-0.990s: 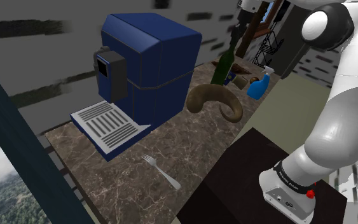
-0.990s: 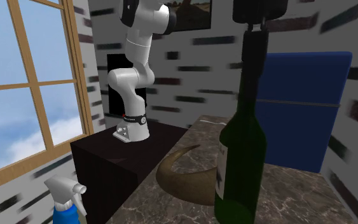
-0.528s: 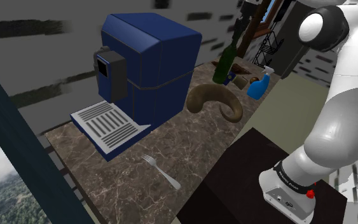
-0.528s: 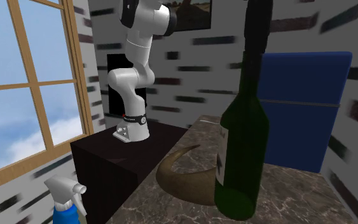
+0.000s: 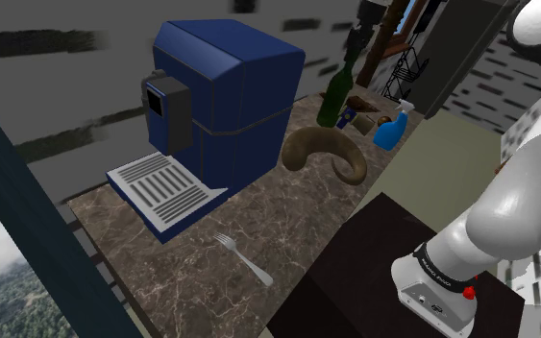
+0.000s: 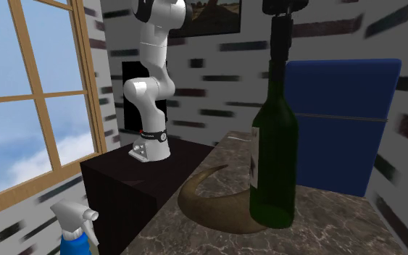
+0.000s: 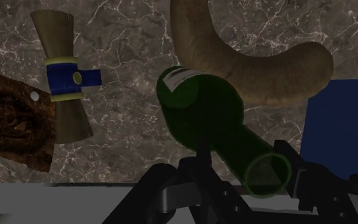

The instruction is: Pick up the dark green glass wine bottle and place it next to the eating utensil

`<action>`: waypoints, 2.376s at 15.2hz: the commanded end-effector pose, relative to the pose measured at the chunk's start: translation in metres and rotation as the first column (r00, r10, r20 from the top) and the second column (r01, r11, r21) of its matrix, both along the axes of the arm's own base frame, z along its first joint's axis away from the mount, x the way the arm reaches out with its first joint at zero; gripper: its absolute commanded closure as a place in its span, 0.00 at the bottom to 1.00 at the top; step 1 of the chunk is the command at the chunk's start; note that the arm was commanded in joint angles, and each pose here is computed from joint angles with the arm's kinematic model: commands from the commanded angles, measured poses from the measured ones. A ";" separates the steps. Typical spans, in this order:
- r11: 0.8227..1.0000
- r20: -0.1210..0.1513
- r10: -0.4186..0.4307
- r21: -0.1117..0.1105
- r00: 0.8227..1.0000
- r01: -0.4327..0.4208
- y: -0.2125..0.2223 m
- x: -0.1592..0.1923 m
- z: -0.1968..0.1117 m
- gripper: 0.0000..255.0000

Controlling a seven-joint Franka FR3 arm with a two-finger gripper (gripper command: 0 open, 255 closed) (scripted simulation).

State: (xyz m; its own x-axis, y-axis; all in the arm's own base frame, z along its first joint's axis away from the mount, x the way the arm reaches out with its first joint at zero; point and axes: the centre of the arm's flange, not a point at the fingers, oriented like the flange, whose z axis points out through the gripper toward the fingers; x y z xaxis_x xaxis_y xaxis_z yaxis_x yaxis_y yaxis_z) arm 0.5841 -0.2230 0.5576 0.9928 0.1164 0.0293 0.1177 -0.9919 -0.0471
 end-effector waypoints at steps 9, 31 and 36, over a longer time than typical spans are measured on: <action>1.000 -0.006 0.002 0.004 1.000 -0.002 0.124 -0.044 -0.001 1.00; 1.000 -0.006 0.002 0.004 1.000 -0.002 0.399 -0.139 0.000 1.00; 1.000 -0.006 0.002 0.004 1.000 -0.002 0.461 -0.160 0.000 1.00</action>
State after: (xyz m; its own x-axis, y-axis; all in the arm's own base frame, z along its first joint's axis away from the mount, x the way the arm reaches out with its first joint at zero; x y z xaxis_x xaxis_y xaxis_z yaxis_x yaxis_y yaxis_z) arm 0.4298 0.2240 0.5591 0.9925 0.1197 0.0243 0.1208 -0.9913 -0.0518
